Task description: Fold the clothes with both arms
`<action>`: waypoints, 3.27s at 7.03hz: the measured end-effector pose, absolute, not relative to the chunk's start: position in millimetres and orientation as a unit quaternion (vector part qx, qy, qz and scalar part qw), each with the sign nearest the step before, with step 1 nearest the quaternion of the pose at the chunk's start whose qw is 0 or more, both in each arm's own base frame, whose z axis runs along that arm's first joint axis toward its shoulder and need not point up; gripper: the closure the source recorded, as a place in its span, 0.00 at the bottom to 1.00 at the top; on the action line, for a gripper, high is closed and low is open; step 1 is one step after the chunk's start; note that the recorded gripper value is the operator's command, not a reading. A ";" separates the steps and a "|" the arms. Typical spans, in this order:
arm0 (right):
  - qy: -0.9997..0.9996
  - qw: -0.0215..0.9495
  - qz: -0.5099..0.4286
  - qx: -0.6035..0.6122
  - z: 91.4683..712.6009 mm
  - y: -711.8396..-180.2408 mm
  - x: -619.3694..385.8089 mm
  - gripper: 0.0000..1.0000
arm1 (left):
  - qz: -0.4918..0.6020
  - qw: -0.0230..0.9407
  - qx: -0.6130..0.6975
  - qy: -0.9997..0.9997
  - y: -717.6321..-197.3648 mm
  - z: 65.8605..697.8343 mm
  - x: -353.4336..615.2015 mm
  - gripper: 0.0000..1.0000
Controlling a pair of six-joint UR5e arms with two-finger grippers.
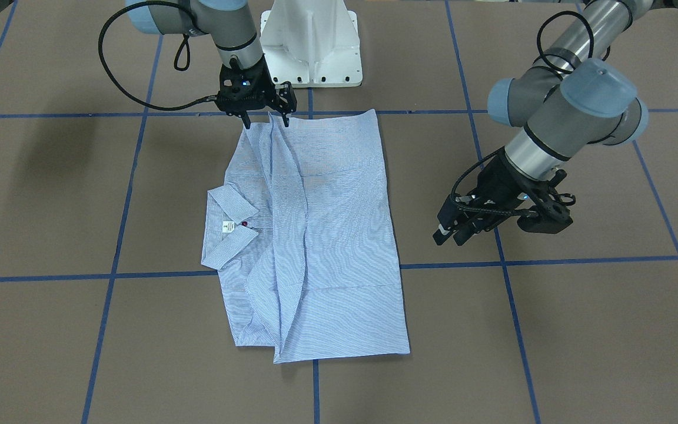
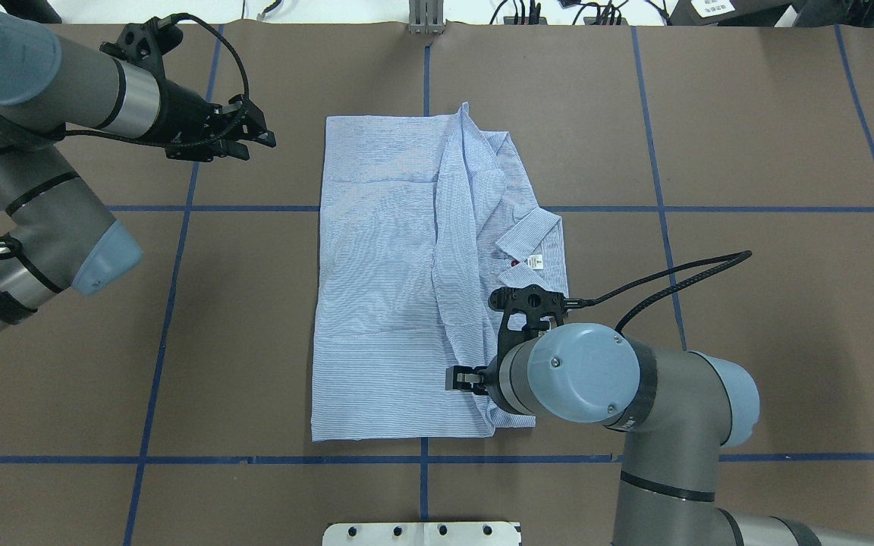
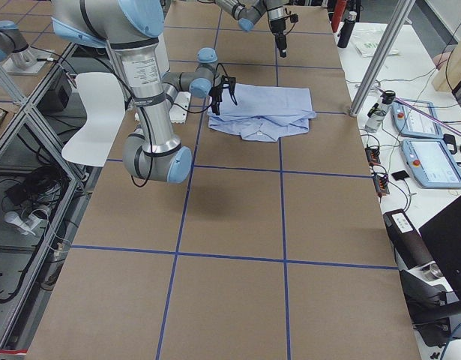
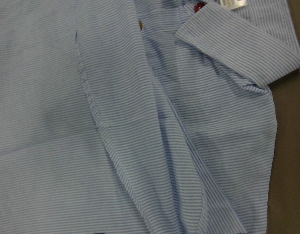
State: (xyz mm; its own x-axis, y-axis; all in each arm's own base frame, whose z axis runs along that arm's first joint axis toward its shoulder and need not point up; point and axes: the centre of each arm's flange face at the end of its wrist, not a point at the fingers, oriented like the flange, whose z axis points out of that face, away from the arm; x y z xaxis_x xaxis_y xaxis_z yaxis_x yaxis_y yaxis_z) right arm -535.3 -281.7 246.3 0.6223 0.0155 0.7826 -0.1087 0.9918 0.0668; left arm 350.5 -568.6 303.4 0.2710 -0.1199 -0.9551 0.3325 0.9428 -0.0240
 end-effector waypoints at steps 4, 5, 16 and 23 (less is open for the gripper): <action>-0.419 0.905 -0.005 0.071 254.0 -268.1 -553.2 0.66 | -0.144 0.793 0.090 0.584 -568.6 306.5 352.1 0.46; -0.419 0.905 -0.007 0.071 253.8 -265.9 -554.9 1.00 | -0.144 0.794 0.090 0.584 -568.8 306.9 352.4 0.47; -0.400 0.914 0.026 0.067 297.7 -225.2 -514.3 0.40 | -0.149 0.792 0.089 0.586 -567.3 305.1 353.5 0.46; -0.420 0.877 0.234 -0.012 288.5 -229.8 -505.1 0.25 | -0.152 0.793 0.091 0.583 -568.3 307.2 354.6 0.46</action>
